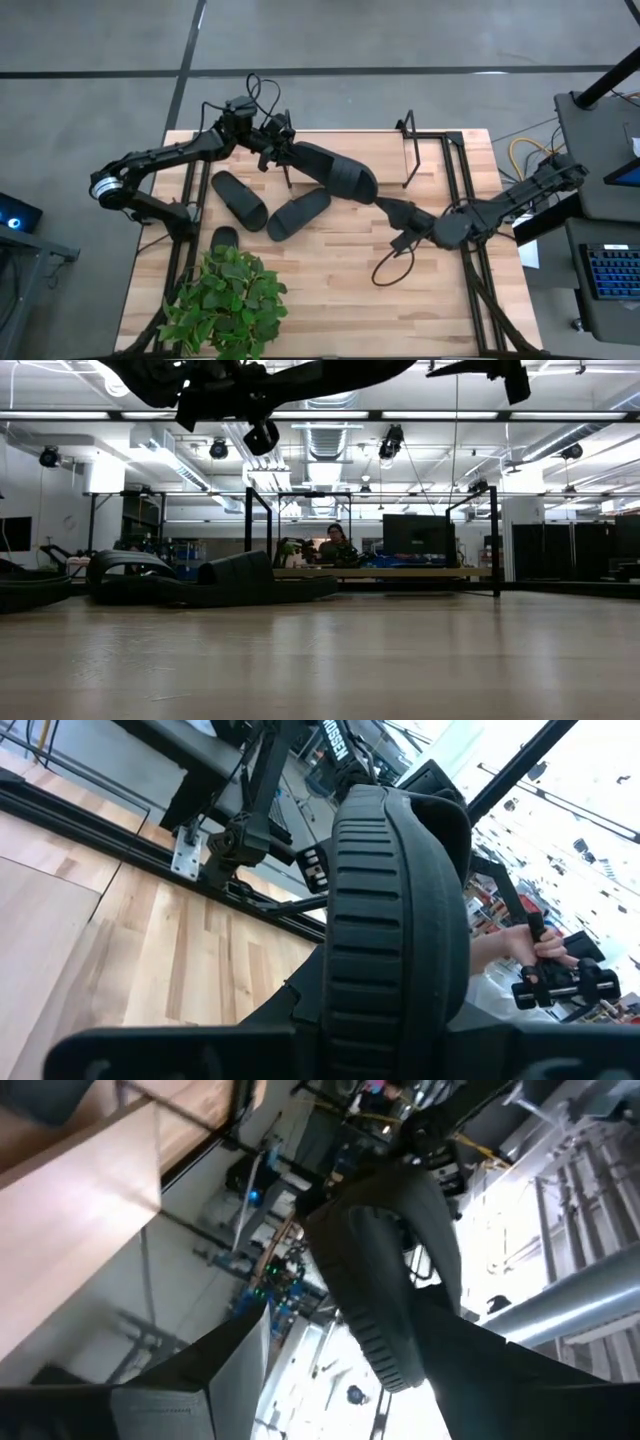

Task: Pick and place slides into the shelf
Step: Put the black slipper on the shelf

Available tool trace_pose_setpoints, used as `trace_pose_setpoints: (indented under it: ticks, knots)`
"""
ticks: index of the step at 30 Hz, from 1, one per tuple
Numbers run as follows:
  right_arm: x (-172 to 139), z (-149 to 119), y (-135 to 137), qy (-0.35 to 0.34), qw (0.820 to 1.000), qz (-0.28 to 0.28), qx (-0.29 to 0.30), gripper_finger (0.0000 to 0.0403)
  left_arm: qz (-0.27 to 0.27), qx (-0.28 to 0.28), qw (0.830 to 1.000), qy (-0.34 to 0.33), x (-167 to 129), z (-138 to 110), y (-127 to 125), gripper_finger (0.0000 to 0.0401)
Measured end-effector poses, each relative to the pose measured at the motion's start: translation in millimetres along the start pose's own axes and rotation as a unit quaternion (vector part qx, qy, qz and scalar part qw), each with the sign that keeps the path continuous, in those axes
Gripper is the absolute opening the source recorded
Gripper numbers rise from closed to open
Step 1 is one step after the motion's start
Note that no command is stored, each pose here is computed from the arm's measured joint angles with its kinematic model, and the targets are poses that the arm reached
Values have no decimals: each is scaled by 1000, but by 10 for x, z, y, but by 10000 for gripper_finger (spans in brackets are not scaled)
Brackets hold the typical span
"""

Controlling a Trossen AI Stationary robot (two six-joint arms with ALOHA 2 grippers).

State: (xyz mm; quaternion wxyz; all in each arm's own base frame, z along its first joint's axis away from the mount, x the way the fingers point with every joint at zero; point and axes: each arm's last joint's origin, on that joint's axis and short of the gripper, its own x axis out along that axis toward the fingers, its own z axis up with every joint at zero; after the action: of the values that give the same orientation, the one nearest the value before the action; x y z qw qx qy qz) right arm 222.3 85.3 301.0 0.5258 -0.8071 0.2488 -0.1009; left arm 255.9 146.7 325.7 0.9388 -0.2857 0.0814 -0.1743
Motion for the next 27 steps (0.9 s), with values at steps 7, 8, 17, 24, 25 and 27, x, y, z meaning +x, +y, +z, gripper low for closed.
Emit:
trace_pose_setpoints:
  ticks: [7, 8, 17, 24, 25, 27]
  knots:
    - [16, -21, -52, -7, 1000, -21, 5, 232, 0, -3, 1000, 2, 0, -5, 2, 34]
    - [28, -30, -48, -4, 1000, -20, 0, 232, -1, -2, 1000, 3, 0, -5, 1, 34]
    - [144, -101, -25, -20, 1000, -22, 0, 231, -12, -3, 1000, 9, 2, -8, -7, 34]
    - [145, -82, -34, -59, 998, -36, 9, 217, -13, -2, 1000, 9, 2, -8, -7, 38]
    - [149, -86, -33, -58, 998, -36, 15, 215, -13, -2, 1000, 9, 2, -8, -7, 39]
    - [158, -94, -30, -55, 997, -33, 30, 206, -13, -2, 1000, 9, 2, -8, -7, 38]
